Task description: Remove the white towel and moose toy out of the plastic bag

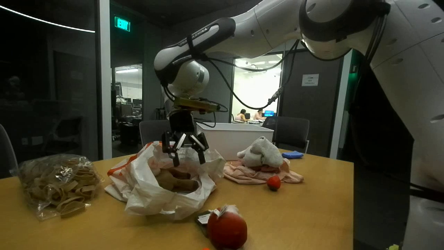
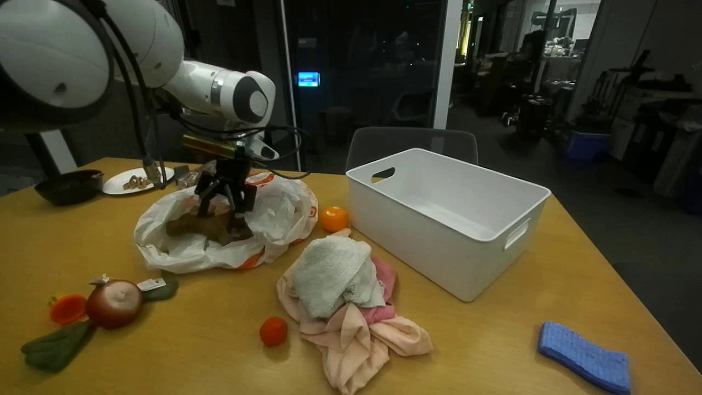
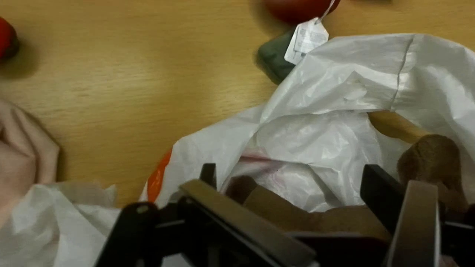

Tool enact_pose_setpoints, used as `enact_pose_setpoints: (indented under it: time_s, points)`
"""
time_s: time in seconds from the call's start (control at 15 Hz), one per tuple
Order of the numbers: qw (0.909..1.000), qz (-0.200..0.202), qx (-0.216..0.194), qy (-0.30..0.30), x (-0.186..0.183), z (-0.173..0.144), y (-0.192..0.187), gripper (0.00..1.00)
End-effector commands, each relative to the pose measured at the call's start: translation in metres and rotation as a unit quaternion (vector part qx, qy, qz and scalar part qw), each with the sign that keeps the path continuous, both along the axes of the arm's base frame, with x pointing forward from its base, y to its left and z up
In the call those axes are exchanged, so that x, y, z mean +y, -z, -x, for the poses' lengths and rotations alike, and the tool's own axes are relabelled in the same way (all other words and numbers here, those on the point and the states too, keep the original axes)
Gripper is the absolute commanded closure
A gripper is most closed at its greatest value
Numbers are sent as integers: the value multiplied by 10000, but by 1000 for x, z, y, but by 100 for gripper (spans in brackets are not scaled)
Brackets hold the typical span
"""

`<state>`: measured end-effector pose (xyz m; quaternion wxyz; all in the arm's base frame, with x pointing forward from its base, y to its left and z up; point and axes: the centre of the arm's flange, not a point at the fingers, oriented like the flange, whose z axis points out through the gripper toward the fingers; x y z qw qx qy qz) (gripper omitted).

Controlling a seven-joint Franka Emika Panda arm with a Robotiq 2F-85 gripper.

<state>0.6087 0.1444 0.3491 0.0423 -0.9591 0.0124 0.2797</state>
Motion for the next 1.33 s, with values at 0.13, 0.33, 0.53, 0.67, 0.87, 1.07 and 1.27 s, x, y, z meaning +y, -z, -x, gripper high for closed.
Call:
enact_pose_setpoints:
  time_s: [0.13, 0.33, 0.53, 0.67, 0.87, 1.07, 1.27]
  points:
    - [9948, -408, -818, -441, 15, -5, 33, 0]
    - [9899, -488, -1174, -629, 11, -13, 41, 0]
    - [9858, -455, -1391, -820, 2, -15, 42, 0]
    - [9854, -569, -1401, -780, -3, -15, 38, 27]
    - [9851, -664, -1448, -648, -13, -19, 29, 51]
    - [9848, -790, -1476, -464, -28, -24, 20, 73]
    - [9851, -761, -1495, -372, -43, -29, 18, 45]
